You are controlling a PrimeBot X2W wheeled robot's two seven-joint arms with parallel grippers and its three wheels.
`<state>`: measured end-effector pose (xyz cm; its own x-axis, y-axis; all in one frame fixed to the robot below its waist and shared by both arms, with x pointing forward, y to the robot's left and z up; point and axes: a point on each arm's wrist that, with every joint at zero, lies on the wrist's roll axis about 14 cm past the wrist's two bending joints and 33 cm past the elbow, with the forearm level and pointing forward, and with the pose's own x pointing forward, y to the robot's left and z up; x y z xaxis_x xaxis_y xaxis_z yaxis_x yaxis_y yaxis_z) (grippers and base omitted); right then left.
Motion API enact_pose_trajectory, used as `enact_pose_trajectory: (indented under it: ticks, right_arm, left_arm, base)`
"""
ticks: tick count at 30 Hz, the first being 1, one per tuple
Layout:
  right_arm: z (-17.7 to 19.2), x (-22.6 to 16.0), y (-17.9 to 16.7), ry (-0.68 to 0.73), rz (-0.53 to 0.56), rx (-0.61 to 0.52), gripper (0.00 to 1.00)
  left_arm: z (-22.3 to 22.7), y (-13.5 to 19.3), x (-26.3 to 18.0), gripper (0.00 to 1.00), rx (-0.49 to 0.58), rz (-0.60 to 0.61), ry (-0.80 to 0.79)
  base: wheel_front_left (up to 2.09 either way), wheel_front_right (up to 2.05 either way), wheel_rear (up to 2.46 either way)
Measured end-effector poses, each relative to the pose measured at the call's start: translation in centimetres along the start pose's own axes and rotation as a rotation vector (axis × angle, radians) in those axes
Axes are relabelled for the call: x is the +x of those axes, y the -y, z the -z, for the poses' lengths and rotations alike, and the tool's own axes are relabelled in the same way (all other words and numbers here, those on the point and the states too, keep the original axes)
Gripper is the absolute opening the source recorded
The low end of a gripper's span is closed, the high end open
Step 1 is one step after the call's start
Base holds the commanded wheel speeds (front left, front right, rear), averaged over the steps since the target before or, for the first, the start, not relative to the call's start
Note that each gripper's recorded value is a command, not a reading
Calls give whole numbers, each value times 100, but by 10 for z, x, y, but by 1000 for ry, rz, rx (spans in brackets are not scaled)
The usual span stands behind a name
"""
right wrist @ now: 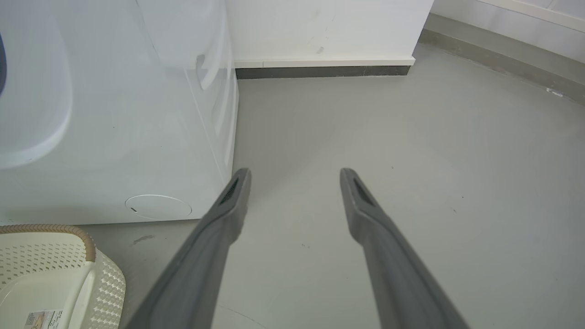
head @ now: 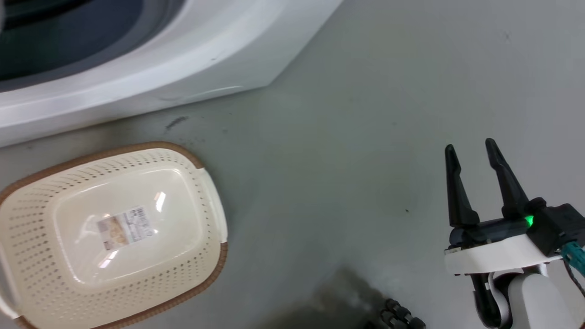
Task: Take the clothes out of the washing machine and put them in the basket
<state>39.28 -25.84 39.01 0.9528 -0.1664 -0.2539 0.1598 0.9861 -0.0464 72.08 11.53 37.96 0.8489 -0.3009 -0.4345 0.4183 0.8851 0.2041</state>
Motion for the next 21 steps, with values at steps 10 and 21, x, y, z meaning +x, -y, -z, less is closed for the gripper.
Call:
enact_pose_trajectory:
  ticks: [10,21]
  right_arm:
    - [19,-12,-8,-72,-8,31,100]
    - [29,-14,-14,-107,-10,52,100]
  left_arm:
    - [24,-11,39,100,-9,-1,-252]
    - [75,-10,51,100,-43,8,-457]
  base:
    - [0,0,0]
    - [0,0,0]
